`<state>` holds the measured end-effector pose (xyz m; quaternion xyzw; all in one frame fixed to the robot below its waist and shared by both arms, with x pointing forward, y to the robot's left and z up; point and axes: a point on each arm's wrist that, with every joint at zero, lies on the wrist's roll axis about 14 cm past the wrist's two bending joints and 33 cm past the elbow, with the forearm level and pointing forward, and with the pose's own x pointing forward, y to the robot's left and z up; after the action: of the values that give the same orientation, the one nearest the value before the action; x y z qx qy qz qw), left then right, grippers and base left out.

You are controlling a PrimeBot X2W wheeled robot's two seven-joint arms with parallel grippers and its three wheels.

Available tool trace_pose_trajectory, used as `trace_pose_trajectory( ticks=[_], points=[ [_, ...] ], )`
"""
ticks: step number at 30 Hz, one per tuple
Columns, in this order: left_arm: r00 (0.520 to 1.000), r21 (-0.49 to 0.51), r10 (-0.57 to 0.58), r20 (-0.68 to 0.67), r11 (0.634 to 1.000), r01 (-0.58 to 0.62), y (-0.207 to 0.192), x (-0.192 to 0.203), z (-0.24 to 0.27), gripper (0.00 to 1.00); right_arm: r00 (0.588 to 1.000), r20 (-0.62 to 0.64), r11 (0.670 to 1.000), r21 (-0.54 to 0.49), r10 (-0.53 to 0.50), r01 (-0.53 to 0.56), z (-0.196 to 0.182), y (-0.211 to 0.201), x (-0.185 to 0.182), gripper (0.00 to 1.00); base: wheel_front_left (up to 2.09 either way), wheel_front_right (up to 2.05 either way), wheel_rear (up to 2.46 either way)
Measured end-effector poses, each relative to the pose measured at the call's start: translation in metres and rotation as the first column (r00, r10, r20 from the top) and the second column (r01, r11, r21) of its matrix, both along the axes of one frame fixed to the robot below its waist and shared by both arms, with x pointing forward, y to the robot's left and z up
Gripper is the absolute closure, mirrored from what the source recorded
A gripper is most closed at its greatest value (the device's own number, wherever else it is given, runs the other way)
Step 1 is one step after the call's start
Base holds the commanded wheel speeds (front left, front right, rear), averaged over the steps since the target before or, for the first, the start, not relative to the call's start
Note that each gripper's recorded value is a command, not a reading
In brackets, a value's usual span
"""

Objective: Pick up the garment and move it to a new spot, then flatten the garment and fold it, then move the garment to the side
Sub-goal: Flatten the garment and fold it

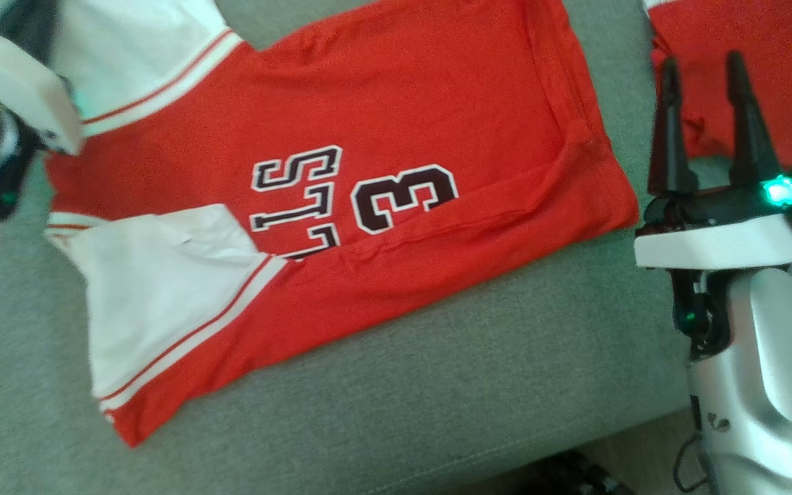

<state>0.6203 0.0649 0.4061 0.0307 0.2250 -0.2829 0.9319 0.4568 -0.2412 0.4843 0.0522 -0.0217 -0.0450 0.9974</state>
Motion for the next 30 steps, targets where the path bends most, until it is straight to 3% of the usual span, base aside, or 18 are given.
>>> trace_pose_trajectory(
  ticks=[6, 13, 18, 24, 30],
  points=[
    [0.979, -0.065, -0.054, 0.197, 0.996, 0.068, -0.008, -0.032, 0.051, 1.00, 0.998, -0.059, 0.995, -0.095, 0.028, -0.034, 0.006, 0.009, 0.002, 0.00, 0.00, 0.00, 0.00],
    [0.959, -0.109, -0.043, 0.280, 0.991, 0.076, -0.003, -0.080, 0.075, 1.00, 0.989, -0.125, 0.992, -0.088, 0.084, -0.096, 0.010, 0.031, 0.031, 0.00, 0.00, 0.00, 0.00],
    [0.963, -0.128, -0.062, 0.263, 0.987, 0.098, -0.005, -0.121, 0.079, 1.00, 0.954, -0.273, 0.976, -0.143, 0.121, -0.164, -0.003, 0.053, 0.075, 0.00, 0.00, 0.00, 0.00],
    [0.965, -0.141, -0.081, 0.247, 0.983, 0.119, -0.008, -0.133, 0.077, 1.00, 0.888, -0.452, 0.947, -0.245, 0.079, -0.209, -0.046, 0.042, 0.109, 0.00, 0.00, 0.00, 0.00],
    [0.970, -0.133, -0.074, 0.232, 0.985, 0.107, -0.003, -0.134, 0.069, 1.00, 0.835, -0.550, 0.915, -0.317, 0.035, -0.248, -0.084, 0.030, 0.122, 0.00, 0.00, 0.00, 0.00]
  ],
)
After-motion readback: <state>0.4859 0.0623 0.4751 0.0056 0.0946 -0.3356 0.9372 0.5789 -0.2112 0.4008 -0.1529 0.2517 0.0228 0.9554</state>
